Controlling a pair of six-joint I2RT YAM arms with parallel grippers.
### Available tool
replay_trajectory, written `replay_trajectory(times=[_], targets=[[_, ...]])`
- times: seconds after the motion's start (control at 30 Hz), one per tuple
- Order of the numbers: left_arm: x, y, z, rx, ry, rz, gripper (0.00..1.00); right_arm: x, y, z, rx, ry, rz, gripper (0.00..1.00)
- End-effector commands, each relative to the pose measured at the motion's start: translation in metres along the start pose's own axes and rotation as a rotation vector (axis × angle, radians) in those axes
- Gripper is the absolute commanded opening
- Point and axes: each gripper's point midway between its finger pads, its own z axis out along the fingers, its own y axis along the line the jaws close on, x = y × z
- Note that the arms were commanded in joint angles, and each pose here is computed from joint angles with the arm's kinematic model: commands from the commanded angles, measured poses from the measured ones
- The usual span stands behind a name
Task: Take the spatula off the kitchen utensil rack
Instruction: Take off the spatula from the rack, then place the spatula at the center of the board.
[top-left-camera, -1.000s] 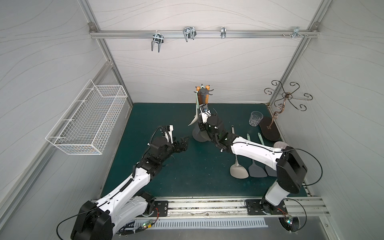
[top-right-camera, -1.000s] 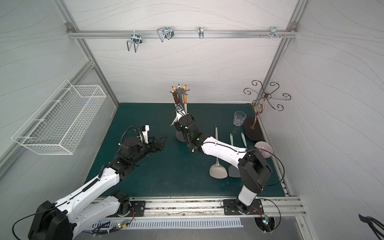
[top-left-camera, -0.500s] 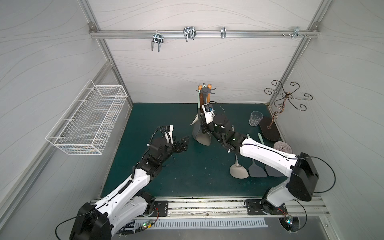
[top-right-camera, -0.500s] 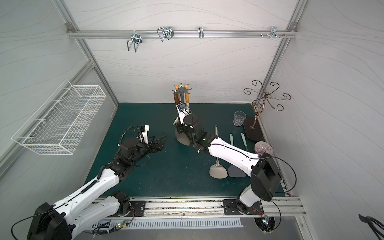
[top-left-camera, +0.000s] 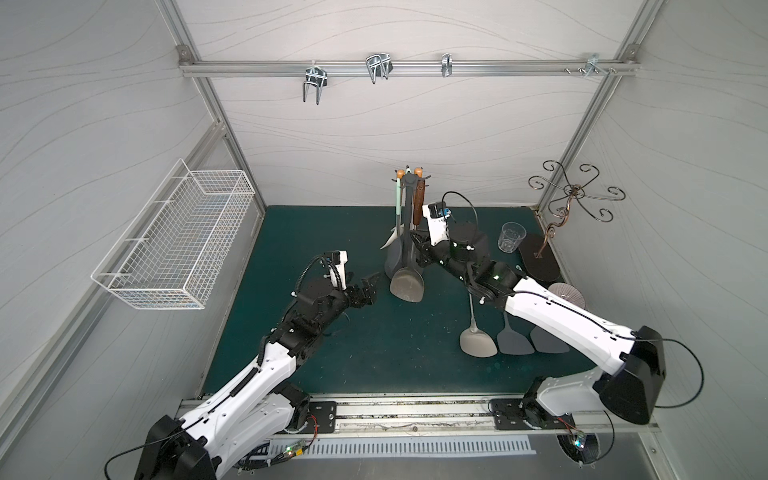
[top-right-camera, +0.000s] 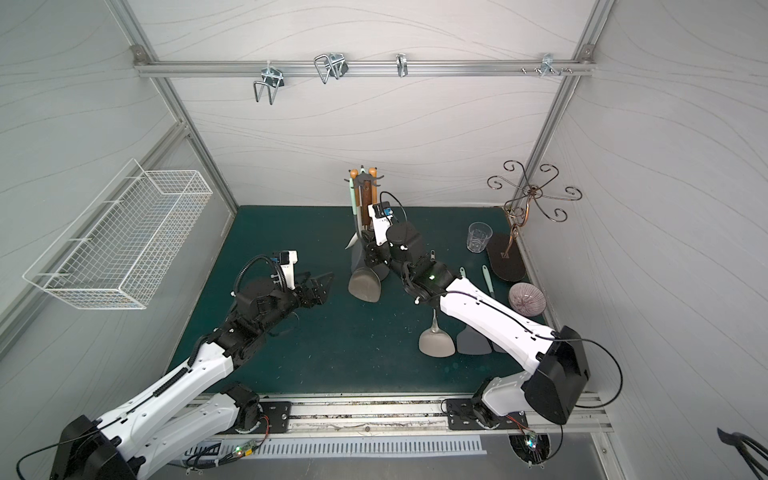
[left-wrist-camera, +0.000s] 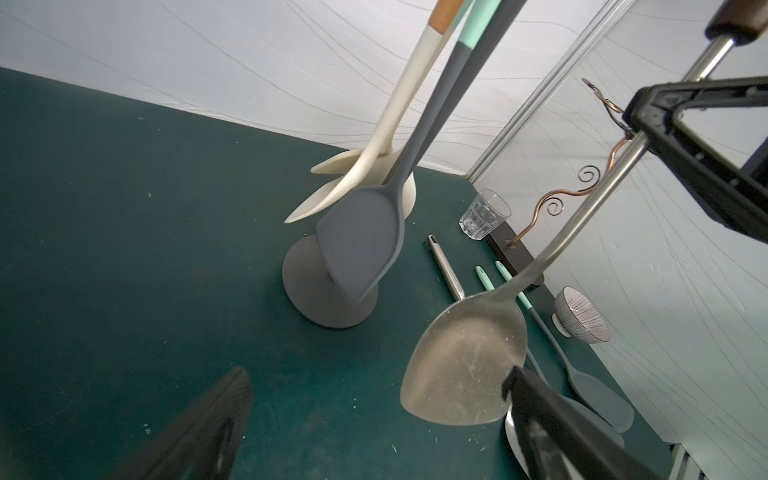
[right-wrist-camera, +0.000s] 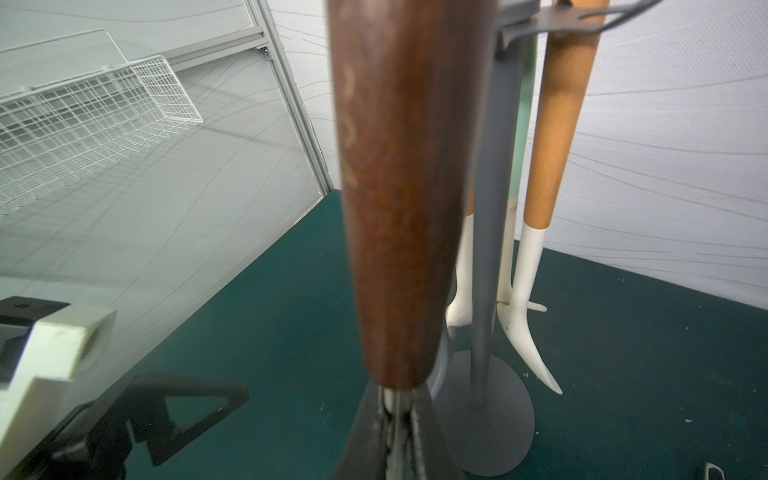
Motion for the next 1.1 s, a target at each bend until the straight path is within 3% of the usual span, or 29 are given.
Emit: replay_trajectory(times=[0.0, 0.2, 0.43, 0.73, 1.07], targets=[[-0.019, -0.017, -0.005, 0.039, -0.057, 0.035, 1.00, -0.032, 0.000, -0.035, -0.047, -0.038, 0.072, 0.00], [-0.012, -0.045, -0.003, 0.128, -0.046, 0.055, 1.00, -0.026, -0.025, -0.073, -0.048, 0.016, 0.153, 0.00], [0.012, -0.076, 0.012, 0.168, 0.025, 0.176, 1.00, -0.005, -0.065, -0.102, -0.018, 0.113, 0.279, 0.00], [0.030, -0.098, 0.016, 0.189, 0.056, 0.320, 1.00, 0.047, -0.094, -0.090, -0.049, 0.305, 0.450, 0.00], [0.024, -0.074, 0.020, 0.096, 0.025, 0.302, 1.00, 0.092, -0.101, -0.061, -0.087, 0.485, 0.538, 0.00]])
